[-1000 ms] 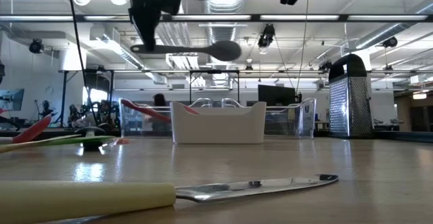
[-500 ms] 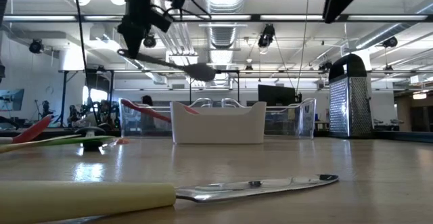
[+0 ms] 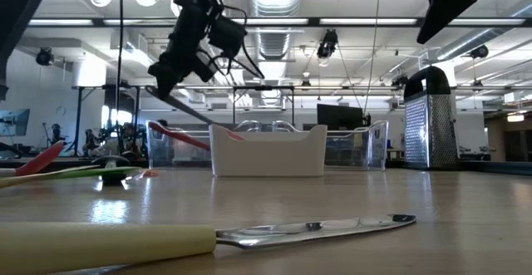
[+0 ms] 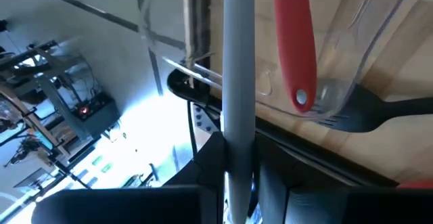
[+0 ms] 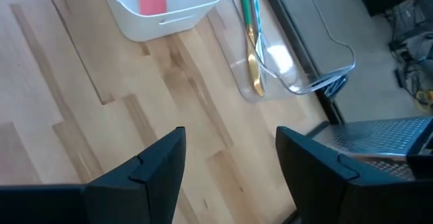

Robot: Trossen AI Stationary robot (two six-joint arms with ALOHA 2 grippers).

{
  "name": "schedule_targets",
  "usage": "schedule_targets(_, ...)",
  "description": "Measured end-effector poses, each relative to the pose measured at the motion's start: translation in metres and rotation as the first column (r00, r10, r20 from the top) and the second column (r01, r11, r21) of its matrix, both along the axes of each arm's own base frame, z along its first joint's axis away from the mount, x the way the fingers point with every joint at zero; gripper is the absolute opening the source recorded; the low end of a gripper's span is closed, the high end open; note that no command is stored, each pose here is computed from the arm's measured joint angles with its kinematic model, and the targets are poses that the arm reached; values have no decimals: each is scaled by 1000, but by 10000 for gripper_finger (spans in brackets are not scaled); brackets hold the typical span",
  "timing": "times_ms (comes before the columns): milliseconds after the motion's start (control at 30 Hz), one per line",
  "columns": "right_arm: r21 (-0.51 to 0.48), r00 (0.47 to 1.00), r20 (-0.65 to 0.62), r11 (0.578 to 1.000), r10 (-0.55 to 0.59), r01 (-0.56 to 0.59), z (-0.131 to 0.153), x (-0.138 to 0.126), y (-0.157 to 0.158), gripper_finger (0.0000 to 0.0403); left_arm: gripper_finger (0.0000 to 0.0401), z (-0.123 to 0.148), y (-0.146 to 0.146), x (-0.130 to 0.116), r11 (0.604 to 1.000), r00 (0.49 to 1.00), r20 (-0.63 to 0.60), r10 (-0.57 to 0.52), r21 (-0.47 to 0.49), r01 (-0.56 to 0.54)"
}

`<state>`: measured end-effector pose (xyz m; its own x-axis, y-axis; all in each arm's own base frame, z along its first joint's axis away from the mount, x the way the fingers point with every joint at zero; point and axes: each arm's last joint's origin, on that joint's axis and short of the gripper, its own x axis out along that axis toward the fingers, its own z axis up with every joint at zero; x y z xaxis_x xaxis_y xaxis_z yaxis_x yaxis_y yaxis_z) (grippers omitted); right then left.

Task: Pick & Place Kitchen Items
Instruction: Put the gray serving spoon into the left transparent bin

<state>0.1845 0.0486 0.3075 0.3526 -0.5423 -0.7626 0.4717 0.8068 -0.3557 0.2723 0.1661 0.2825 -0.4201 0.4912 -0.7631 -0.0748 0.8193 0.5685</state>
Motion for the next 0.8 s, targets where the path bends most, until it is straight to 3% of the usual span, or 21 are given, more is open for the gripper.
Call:
schedule_targets(467, 3, 1000, 1, 1000, 0, 0, -24, -11, -4, 221, 50, -35, 27, 12, 999, 998, -69, -15, -43, 12)
schedule_targets(533, 3, 1000, 0, 1000, 0, 0, -26, -11, -4, 221, 72, -36, 29, 13, 1000, 996, -84, -25, -19, 23)
schedule_targets(800, 3, 1000, -1, 1000, 1, -1, -27, -10, -4, 221, 227, -23, 28, 8, 997, 994, -101, -47, 50, 52)
